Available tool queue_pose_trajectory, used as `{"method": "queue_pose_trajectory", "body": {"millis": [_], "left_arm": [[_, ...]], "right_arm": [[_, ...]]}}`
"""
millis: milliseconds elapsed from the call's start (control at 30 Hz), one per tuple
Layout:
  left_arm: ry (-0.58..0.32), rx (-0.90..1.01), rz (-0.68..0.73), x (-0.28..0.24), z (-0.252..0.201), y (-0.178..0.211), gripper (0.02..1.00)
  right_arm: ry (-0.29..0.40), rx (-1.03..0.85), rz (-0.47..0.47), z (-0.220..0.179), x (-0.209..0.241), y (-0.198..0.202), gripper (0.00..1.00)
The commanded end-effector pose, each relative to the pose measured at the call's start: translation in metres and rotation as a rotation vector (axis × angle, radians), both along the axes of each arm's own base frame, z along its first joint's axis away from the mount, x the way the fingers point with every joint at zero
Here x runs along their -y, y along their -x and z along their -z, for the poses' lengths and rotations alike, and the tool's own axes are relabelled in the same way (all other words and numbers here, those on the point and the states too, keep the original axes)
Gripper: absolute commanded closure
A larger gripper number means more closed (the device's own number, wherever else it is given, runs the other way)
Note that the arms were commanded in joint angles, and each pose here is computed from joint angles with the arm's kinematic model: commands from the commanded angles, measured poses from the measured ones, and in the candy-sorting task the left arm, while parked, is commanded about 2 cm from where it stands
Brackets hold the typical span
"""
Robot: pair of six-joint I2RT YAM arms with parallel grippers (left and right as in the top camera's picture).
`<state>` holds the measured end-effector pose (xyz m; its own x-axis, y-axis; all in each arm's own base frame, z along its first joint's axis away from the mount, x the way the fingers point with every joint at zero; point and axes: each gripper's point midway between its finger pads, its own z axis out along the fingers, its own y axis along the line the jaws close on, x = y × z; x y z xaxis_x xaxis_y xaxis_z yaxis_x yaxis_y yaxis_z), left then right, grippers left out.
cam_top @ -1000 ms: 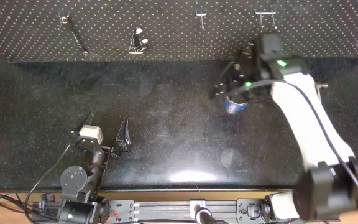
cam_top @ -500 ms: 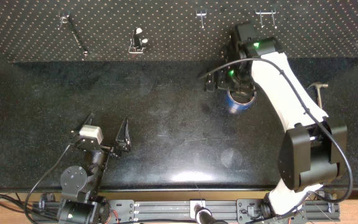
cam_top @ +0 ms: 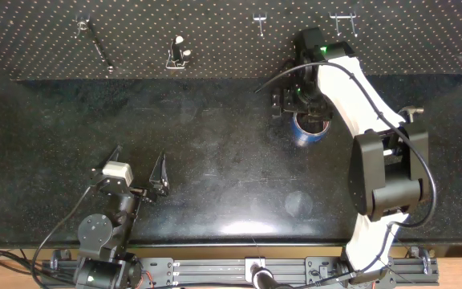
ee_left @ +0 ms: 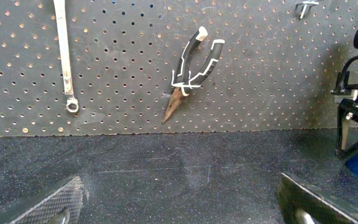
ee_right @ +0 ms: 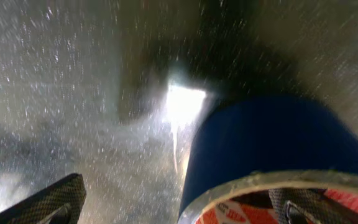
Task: Place Tools Onto Pegboard
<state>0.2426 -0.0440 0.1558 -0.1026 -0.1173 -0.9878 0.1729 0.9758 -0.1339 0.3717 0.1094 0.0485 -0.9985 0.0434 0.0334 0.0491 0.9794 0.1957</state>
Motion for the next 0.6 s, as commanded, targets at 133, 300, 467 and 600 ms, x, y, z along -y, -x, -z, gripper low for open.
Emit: {"method": "queue_pose_trajectory", "body": {"millis": [133,300,467,600], "left_arm": [[0.007,0.001,-0.017,-0.003,0.0,0.0,0.018],[0.007,0.001,-0.017,-0.003,0.0,0.0,0.018],[0.007,0.001,-0.017,-0.003,0.0,0.0,0.018],[0.008,0.001,-0.017,-0.003,0.0,0.0,0.018]], "right_arm": [[0.089,-0.067,-0.055,0.026,0.001,0.009,0.025],[0.097,-0.066,-0.076,0.027,-0.005,0.011,0.139],[0.103,-0.092,-0.071,0.026,-0.004,0.018,0.921],[0.098,-0.065,-0.057,0.019,-0.01,0.015,0.925]]}}
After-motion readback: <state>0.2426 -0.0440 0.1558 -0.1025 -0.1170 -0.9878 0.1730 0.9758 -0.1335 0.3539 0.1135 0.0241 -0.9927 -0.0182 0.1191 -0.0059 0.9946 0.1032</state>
